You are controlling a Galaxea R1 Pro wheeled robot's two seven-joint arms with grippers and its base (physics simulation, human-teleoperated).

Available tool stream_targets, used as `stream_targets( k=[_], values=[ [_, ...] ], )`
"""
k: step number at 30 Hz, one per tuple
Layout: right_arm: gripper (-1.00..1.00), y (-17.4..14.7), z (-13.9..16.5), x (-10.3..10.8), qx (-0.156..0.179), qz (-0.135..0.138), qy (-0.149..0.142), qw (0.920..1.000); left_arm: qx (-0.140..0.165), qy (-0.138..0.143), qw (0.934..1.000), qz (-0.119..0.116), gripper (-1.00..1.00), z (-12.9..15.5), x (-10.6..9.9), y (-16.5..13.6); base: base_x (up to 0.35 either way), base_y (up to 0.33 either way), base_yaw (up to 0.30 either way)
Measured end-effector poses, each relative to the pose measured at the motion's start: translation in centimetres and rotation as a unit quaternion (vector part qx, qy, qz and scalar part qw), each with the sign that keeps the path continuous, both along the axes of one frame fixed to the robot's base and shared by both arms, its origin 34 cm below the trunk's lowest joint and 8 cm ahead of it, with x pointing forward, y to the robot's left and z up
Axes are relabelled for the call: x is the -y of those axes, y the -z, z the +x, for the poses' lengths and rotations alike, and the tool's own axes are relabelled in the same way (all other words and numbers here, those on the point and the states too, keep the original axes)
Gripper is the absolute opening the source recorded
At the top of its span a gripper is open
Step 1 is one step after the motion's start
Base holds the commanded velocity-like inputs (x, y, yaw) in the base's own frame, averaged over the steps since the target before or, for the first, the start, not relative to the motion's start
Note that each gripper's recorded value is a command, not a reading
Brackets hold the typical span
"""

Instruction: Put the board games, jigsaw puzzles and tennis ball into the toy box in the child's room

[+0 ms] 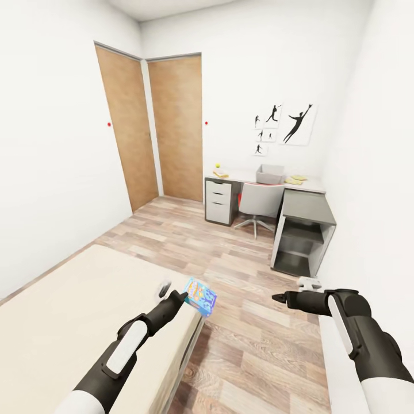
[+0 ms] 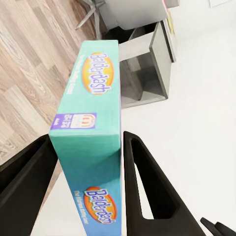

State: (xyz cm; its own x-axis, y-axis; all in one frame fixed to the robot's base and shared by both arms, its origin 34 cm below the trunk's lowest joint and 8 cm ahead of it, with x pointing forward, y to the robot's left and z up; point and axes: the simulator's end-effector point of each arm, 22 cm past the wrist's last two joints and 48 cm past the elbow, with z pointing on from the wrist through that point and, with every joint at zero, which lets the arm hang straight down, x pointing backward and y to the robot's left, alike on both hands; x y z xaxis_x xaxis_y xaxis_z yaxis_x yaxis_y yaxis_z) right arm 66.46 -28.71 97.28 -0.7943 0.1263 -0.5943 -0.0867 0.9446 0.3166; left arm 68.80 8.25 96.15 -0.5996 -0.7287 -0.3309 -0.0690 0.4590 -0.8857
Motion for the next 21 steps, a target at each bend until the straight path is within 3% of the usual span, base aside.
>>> stream_targets(
  k=[10,21],
  values=[
    [1.00,-0.32,0.09,0.02,0.002,0.000,0.000,1.0000,0.000,0.000,1.0000,0.000,-1.00,-0.01,-0.02,0.04,0.141,0.000,-0.248],
    [1.00,-0.33,0.08,0.02,0.002,0.000,0.000,1.0000,0.000,0.000,1.0000,-0.001,-1.00,-0.02,0.00,0.05,0.035,0.000,-0.277]
  ],
)
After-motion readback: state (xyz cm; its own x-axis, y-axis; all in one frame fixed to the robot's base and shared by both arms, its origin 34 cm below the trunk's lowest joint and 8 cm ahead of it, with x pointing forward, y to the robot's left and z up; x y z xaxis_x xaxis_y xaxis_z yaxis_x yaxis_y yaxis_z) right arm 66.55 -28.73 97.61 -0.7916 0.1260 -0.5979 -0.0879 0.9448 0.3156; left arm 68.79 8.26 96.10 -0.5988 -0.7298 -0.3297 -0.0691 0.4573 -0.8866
